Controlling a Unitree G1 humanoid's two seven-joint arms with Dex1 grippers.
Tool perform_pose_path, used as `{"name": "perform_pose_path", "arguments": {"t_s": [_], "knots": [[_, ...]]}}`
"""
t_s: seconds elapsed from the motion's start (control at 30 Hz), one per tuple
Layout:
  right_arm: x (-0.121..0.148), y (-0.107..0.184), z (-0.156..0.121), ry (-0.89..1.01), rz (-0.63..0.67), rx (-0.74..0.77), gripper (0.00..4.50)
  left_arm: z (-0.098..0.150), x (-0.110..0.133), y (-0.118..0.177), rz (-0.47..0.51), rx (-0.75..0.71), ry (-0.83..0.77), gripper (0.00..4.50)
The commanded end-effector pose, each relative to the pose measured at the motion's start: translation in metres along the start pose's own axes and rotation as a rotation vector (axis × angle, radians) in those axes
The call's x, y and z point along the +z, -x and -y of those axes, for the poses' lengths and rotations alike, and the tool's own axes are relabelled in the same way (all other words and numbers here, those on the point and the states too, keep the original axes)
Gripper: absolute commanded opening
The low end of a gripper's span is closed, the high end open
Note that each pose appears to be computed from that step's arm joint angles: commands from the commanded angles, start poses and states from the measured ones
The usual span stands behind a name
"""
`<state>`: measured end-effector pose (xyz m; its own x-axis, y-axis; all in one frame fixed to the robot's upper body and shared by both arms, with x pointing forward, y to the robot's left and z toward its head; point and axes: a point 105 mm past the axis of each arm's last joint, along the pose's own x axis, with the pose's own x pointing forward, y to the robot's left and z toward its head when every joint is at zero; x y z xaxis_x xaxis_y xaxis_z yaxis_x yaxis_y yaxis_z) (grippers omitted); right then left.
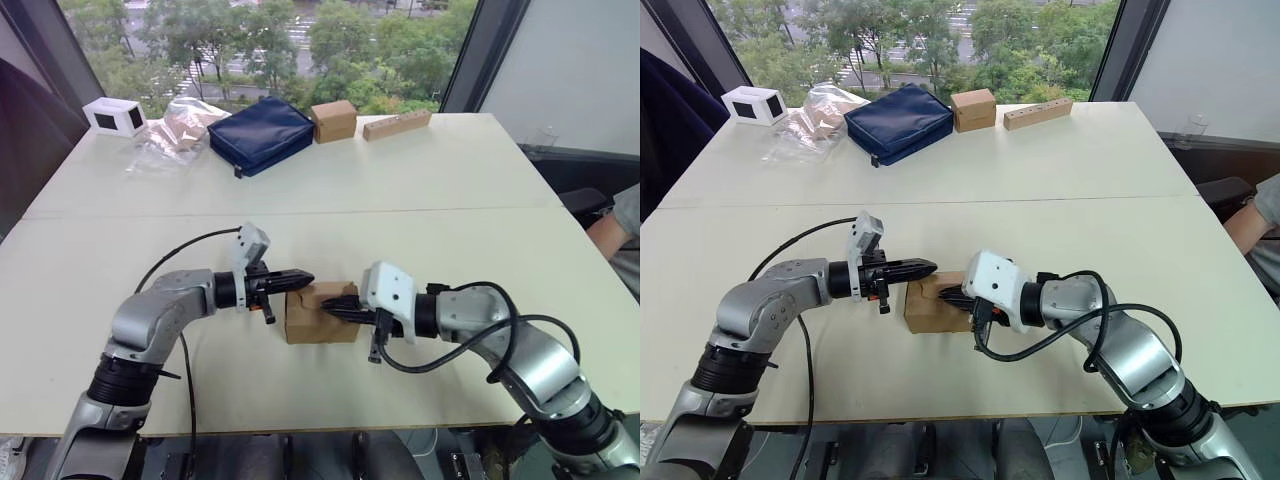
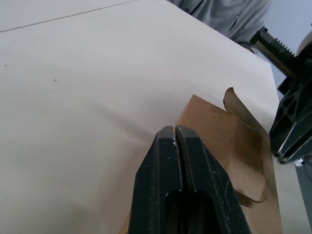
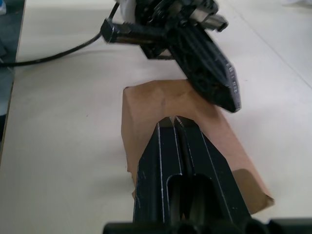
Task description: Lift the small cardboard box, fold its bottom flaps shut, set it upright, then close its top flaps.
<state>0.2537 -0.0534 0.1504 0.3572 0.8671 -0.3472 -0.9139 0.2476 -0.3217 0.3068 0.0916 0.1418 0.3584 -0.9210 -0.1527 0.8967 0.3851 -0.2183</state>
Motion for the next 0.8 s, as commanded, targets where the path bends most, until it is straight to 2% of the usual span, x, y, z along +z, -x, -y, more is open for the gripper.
{"name": "perform_pose_path", "arguments": {"t_s": [0.03,0.53,0.7,0.8], "knots": [[0.005,0.001,0.004,0.058,0.004,-0.017,0.0,0.003,0.008,0.001,0.025,-0.003,-0.017,0.03],[-0.005,-0.006,0.009,0.11,-0.046,-0.036,0.0,0.004,0.007,-0.001,0.033,-0.002,0.003,0.03],[0.009,-0.003,0.002,0.085,0.025,0.004,0.0,0.003,0.005,-0.001,0.026,-0.001,0.004,0.03],[0.009,-0.002,-0.002,0.075,0.025,0.031,0.0,0.003,0.004,0.0,0.023,-0.001,0.007,0.03]]}}
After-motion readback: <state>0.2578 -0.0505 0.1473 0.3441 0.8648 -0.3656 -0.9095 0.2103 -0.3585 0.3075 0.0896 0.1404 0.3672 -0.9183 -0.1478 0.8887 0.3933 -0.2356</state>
